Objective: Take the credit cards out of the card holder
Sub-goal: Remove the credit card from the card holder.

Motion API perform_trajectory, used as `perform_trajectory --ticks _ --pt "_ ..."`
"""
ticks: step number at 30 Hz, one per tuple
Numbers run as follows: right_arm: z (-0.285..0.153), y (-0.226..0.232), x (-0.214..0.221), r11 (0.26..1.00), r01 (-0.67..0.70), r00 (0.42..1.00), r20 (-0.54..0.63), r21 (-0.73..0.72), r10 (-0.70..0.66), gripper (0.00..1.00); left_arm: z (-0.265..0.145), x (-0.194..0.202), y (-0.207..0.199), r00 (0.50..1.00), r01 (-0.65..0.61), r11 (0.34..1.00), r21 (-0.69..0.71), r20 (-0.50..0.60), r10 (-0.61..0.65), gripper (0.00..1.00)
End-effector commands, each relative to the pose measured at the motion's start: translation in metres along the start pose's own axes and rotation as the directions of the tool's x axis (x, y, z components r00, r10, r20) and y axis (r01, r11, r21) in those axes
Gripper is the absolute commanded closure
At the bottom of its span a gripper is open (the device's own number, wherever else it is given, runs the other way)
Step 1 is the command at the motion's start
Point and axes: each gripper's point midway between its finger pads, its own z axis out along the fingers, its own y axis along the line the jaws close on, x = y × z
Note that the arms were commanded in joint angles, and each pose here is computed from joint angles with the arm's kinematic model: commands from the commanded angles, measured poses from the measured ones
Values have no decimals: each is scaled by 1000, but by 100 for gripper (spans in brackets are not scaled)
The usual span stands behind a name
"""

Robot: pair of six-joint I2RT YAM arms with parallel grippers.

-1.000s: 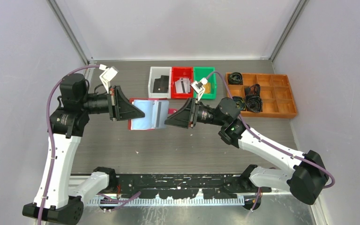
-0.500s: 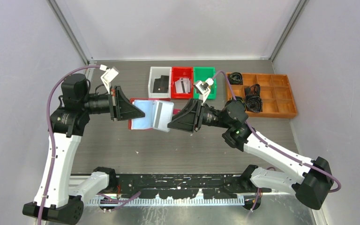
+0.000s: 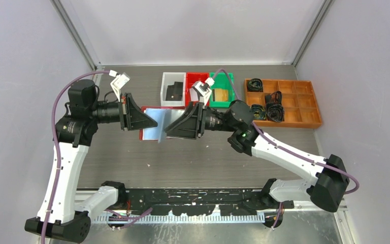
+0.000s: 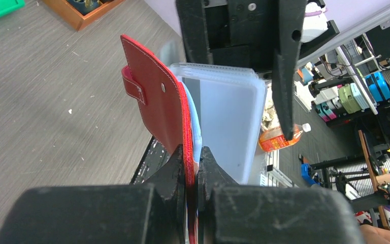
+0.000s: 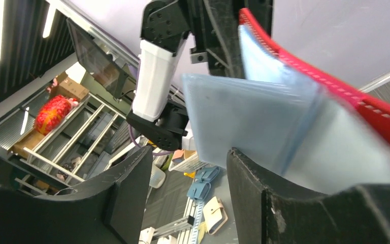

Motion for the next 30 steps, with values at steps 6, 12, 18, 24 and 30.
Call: perform_trajectory --ticks 6,12,18,24,30 --pt "5 -3 -24 988 107 992 55 109 -113 39 -5 -4 -22 998 -68 996 48 8 68 100" --pt "9 -18 -34 968 142 987 47 208 -155 42 -5 -2 -26 998 -56 996 74 -1 56 100" --pt "5 -40 -30 890 290 955 -51 351 -291 47 -7 -3 -38 999 -40 992 122 -4 41 100" --pt "0 -57 -24 763 442 895 -173 472 -412 46 -7 -1 -43 1000 -12 988 155 -20 15 100" --pt "9 -49 -15 690 588 807 -252 423 -534 33 -6 1 -46 999 9 984 177 -36 -2 100"
